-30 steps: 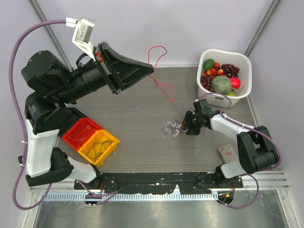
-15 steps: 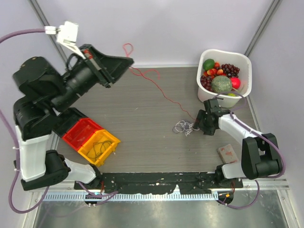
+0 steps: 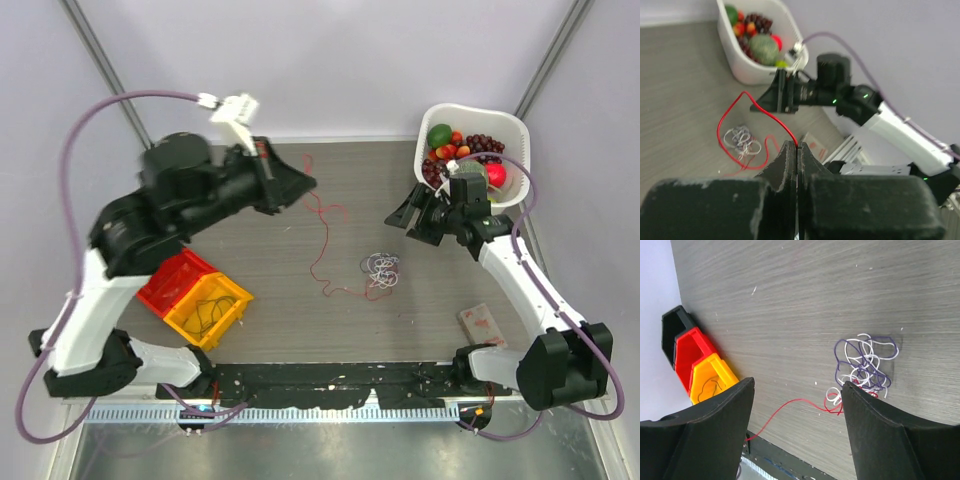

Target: Untangle the cables

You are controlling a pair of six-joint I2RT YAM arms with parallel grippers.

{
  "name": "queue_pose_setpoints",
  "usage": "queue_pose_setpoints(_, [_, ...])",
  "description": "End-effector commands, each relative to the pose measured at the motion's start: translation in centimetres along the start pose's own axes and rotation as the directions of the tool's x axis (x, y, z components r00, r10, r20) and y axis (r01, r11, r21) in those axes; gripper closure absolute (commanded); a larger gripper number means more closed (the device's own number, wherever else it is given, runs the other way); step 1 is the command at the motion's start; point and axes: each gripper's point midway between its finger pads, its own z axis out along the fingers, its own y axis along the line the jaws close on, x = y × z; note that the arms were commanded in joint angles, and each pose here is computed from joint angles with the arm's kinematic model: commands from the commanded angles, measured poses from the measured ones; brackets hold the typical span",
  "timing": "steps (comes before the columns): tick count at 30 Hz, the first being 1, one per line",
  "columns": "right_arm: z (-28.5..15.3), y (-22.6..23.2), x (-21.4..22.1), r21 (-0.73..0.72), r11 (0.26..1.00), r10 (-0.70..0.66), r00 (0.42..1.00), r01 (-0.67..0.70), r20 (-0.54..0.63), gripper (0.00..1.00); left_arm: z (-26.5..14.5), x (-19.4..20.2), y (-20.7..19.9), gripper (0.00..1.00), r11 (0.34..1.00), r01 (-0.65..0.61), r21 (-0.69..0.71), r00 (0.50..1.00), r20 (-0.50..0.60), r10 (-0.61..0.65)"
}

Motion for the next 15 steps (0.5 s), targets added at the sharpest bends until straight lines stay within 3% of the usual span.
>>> queue_pose_setpoints(1, [-0.1, 0.4, -1.3, 0.037, 0.999, 0.024, 1.0, -0.025, 0.015, 0.26, 1.2, 1.5, -0.6, 1.0, 0.999, -0.005, 0.035, 0.998, -0.066, 0.007])
queue_pose_setpoints(6, [0.8, 1.9, 3.2, -0.023, 0.998, -0.055, 0.992, 0.053, -0.113, 0.28, 1.5, 0.7, -2.1, 1.0, 0.994, -0.023, 0.105, 0.998, -0.057, 0.029])
queue_pose_setpoints(11, [2.1, -1.7, 6.6, 0.112, 0.994, -0.002, 0.988, 0.02, -0.155, 0.42, 0.6, -0.8, -4.3, 1.0, 0.98, -0.034, 0.196, 0.999, -0.029, 0.04])
queue_pose_setpoints(15, [4.7, -3.6, 8.8, 0.185, 0.981, 0.085, 0.979, -0.05, -0.187, 0.51, -2.8, -4.4, -8.0, 1.0, 0.938, -0.059, 0.341, 0.997, 0.058, 0.042])
